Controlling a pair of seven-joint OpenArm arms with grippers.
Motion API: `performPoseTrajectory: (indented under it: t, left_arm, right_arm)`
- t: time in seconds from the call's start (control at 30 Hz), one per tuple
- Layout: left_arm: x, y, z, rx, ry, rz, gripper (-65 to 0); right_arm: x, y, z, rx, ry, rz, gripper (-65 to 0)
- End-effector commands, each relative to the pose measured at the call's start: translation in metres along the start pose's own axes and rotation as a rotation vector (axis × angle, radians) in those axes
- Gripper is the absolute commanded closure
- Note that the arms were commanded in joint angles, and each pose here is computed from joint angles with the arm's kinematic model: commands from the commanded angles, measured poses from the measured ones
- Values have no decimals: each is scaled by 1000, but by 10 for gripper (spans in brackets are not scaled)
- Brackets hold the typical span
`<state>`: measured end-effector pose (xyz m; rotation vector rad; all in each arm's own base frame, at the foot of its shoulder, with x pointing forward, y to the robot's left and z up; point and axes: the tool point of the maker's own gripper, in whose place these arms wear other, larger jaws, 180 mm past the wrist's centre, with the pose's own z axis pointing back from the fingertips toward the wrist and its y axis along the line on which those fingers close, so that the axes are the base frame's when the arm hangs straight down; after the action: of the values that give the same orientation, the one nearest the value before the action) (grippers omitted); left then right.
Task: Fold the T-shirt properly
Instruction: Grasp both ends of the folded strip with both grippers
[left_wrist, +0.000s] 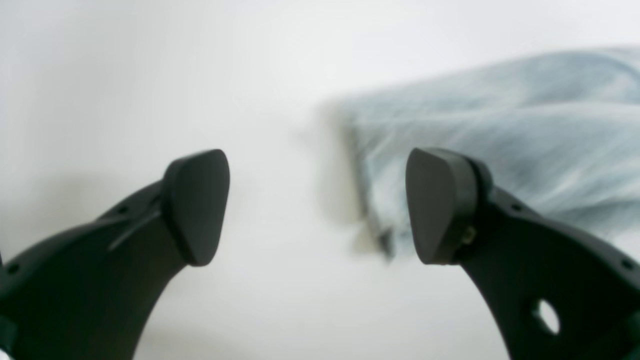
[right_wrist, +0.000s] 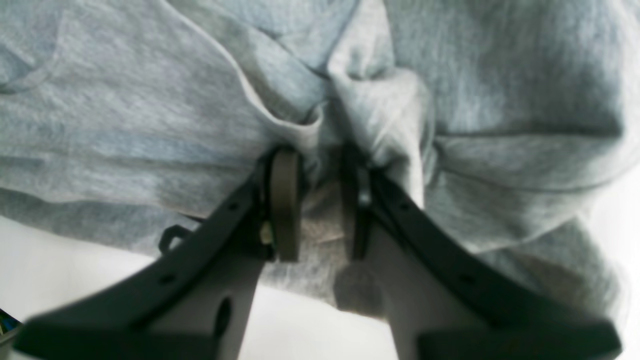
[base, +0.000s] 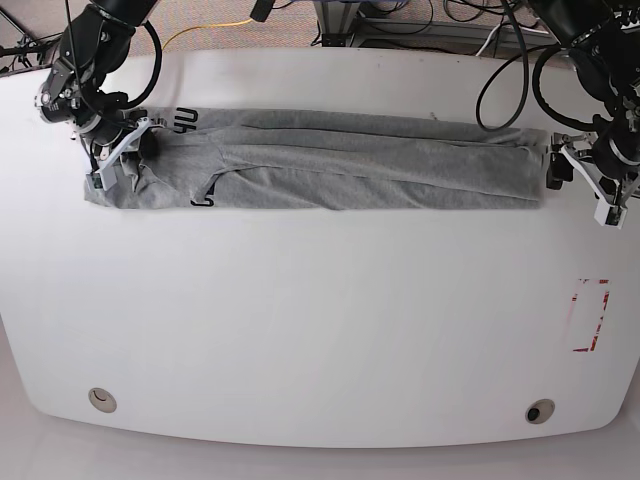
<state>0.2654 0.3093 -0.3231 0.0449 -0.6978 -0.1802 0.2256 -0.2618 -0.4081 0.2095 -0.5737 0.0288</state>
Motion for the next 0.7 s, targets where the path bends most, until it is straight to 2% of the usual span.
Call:
performPoseTrajectory:
  t: [0.0,0.23,0.43,0.67]
  left_arm:
    - [13,2,-1,-28,-42,0,-525]
    - [-20,-6,-28,-159,20,142,-525]
    - [-35,-16,-38,-217,48,201,-525]
    - [-44,-46,-52,-299,99,182,-522]
  right_arm:
    - [9,-5,5,-19,-24,18,-138]
    - [12,-5,5,-21,-25,20,-135]
    - [10,-7,5,-23,-19,17,-133]
    - [10,-5,5,-19,-22,17,-133]
